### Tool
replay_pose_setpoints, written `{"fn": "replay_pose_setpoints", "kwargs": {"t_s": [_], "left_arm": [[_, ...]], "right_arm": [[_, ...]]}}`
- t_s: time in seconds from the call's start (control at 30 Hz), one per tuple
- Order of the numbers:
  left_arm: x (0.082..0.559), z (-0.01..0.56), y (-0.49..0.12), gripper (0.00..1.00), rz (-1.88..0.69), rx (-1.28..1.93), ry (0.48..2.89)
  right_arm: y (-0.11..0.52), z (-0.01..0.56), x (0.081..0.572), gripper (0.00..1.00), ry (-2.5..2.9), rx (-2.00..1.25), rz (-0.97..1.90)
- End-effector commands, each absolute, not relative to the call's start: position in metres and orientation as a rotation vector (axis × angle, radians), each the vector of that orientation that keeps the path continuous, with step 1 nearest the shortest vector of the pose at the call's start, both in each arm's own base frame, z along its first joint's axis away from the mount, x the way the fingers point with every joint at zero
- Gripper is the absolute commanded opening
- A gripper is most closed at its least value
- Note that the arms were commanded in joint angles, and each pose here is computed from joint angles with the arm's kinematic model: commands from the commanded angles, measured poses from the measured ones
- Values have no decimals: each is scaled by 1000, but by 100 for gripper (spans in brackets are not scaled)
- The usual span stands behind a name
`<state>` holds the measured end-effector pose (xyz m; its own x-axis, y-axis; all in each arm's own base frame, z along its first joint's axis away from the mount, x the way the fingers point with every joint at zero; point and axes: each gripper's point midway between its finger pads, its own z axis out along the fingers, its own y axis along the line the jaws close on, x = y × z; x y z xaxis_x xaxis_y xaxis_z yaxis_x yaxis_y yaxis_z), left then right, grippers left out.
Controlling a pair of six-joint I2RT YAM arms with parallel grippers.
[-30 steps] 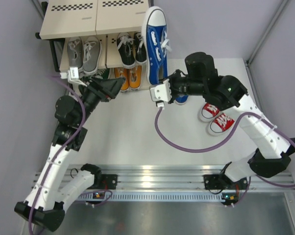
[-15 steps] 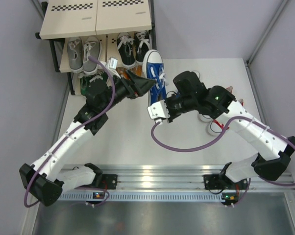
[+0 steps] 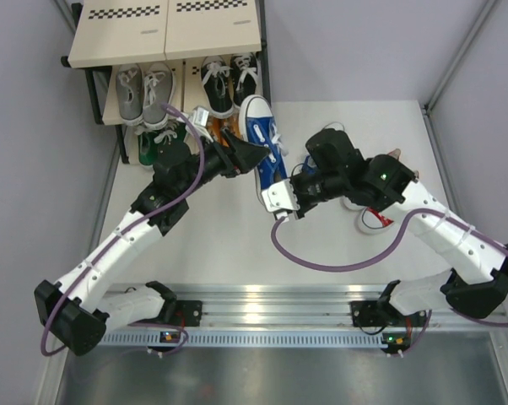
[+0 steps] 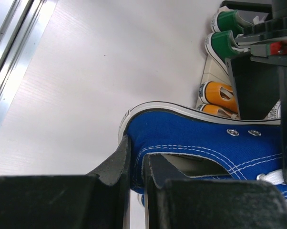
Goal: Place and organize the shoes onto the shoe shelf
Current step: Pick up the shoe at the center of the board.
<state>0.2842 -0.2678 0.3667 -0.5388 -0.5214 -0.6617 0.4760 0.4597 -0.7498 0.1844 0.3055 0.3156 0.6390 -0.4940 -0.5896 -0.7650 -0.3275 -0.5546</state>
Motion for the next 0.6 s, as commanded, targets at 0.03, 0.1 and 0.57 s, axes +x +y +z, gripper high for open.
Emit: {"fn": "replay_pose_setpoints", "kwargs": {"t_s": [0.03, 0.1, 0.57], "left_arm": [[269, 377, -280, 73, -1390, 38, 1704], [266, 377, -282, 68, -1410, 47, 1703], [251, 359, -274, 0, -1457, 16, 1685]], "right_arm": [[321, 367, 176, 0, 788, -1870, 394], [321, 365, 176, 0, 800, -1866, 406], [320, 356, 169, 1, 850, -1848, 474]]}}
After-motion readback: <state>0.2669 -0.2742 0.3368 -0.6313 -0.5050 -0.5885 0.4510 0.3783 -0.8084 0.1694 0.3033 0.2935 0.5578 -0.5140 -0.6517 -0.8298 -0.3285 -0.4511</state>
